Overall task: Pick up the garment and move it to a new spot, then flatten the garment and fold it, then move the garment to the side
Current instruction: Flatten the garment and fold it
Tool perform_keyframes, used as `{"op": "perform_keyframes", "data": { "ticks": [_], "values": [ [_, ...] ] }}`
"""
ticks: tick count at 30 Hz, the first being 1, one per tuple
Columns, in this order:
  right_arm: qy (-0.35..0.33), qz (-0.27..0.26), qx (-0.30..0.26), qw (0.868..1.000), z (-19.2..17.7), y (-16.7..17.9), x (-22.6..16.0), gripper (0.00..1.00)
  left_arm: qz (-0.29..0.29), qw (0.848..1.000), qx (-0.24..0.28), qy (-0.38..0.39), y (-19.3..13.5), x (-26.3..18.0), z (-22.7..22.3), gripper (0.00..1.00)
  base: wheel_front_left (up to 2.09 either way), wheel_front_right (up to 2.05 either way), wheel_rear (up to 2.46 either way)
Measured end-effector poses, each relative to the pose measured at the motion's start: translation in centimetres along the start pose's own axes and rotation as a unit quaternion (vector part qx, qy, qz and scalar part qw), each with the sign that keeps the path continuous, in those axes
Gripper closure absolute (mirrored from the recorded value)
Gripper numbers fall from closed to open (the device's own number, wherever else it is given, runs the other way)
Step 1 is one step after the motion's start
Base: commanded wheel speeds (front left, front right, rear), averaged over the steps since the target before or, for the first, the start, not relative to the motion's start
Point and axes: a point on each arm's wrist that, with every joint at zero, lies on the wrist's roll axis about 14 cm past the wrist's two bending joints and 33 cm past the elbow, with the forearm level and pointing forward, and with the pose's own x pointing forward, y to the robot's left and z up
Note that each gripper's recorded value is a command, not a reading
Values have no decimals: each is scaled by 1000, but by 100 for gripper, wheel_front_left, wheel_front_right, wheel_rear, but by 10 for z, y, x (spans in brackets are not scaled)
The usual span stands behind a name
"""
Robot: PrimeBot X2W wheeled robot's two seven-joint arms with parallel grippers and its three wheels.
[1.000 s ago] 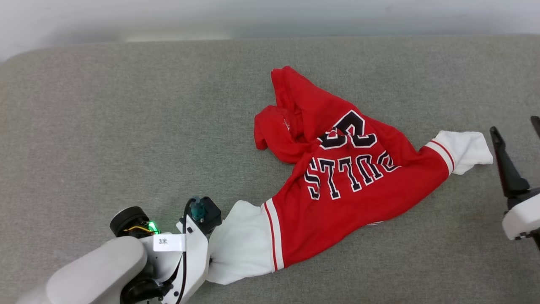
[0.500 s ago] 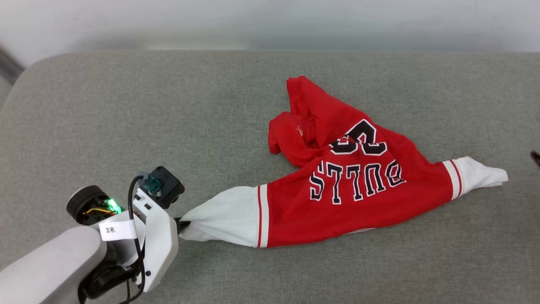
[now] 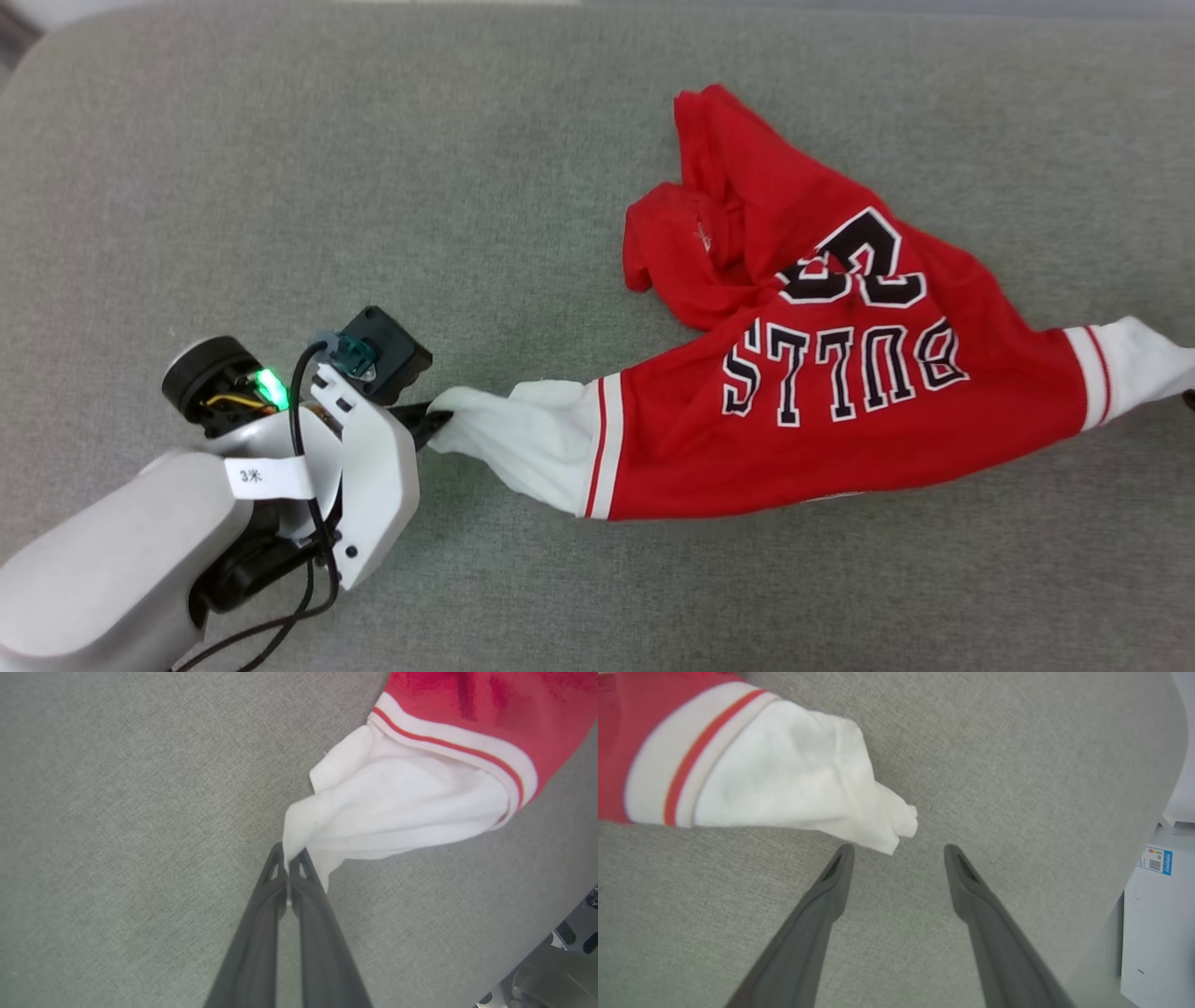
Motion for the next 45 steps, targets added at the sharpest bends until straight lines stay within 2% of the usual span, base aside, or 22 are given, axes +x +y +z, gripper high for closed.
{"op": "perform_keyframes", "data": {
  "ticks": [6, 12, 13, 14, 21, 22, 29, 30, 36, 45],
  "values": [
    [40, 44, -23, 998, -12, 27, 50, 0, 3, 1000, -3, 4, 11, 16, -3, 100, 0, 0, 0],
    [34, 58, -27, 997, -14, 33, 64, 0, 1, 1000, -9, 3, 12, 22, -5, 100, 0, 0, 0],
    [30, 58, -31, 997, -13, 34, 63, 56, 2, 1000, -8, 1, 12, 21, -4, 100, 0, 0, 0],
    [23, 59, -36, 997, -12, 35, 62, 100, 3, 1000, -8, -2, 13, 21, -3, 100, 0, 0, 0],
    [-52, 58, -15, 997, 7, 33, 33, 100, 18, 999, -6, -45, 11, 4, 14, 100, 0, 0, 0],
    [-90, 51, -14, 994, 18, 29, 10, 100, 29, 997, -5, -78, 13, -9, 29, 100, 0, 0, 0],
    [-179, 39, -13, 983, 41, 22, -55, 100, 73, 982, 8, -172, 23, -59, 76, 100, 0, 0, 0],
    [-233, 24, -10, 972, 62, 14, -89, 100, 90, 970, 24, -223, 25, -86, 106, 100, 0, 0, 0],
    [-316, -13, -7, 949, 96, -5, -149, 100, 113, 937, 67, -324, 23, -140, 176, 100, 0, 0, 0],
    [-386, -59, -24, 920, 165, -32, -194, 100, 144, 892, 104, -415, 40, -178, 262, 100, 0, 0, 0]
  ]
}}
